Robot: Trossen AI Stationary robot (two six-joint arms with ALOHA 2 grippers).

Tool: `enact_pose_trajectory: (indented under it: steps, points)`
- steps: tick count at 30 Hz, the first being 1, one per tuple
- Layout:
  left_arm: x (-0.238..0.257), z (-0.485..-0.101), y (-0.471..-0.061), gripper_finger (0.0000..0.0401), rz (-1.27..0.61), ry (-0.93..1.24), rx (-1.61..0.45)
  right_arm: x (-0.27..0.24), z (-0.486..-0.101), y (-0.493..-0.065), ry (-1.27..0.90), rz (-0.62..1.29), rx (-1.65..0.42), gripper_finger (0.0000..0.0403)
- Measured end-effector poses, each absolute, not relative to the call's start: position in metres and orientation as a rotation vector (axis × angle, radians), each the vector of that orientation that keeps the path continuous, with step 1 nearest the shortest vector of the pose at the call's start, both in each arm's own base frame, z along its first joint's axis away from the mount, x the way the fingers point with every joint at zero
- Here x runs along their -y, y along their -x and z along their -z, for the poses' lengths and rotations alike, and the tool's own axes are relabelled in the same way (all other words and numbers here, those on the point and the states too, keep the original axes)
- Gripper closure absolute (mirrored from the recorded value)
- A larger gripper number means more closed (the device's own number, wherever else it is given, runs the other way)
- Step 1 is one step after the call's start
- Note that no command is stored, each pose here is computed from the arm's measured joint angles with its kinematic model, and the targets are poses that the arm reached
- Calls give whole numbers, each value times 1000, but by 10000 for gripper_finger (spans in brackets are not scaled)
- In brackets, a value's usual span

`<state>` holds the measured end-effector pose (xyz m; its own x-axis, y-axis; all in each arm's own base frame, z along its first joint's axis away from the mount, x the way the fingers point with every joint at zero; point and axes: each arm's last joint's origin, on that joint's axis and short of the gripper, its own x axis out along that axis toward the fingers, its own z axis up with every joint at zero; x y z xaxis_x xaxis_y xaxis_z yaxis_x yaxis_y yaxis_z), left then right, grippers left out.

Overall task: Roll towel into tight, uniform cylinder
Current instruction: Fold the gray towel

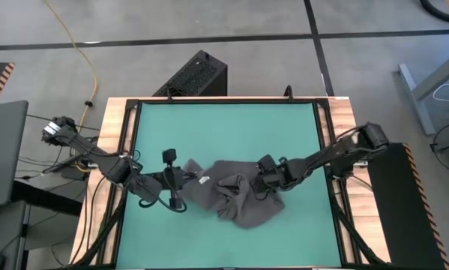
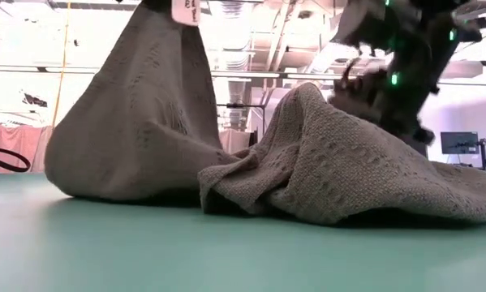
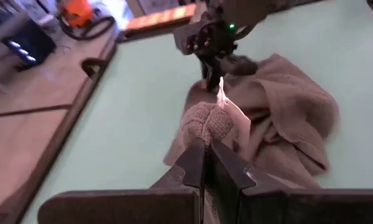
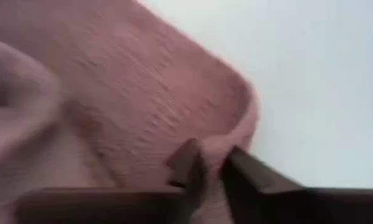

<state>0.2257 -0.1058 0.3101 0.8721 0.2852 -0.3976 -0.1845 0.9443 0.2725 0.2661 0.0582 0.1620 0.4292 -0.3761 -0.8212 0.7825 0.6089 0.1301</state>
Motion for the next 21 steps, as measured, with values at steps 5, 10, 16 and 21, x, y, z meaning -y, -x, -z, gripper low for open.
enact_pose_trajectory:
  steps: [5, 10, 16, 21]
  points:
    - [102, -346, -222, 399, -279, -285, -314, -47, -222, -249, -464, 603, -771, 376]
    - [91, -411, -206, 399, -340, -366, -136, -37, -310, -215, -289, 413, -671, 385]
    - [66, -484, -177, 399, -419, -356, 16, -28, -407, -169, -72, 239, -410, 390]
    - [45, -535, -156, 399, -467, -363, 134, -27, -461, -150, 81, 136, -268, 390]
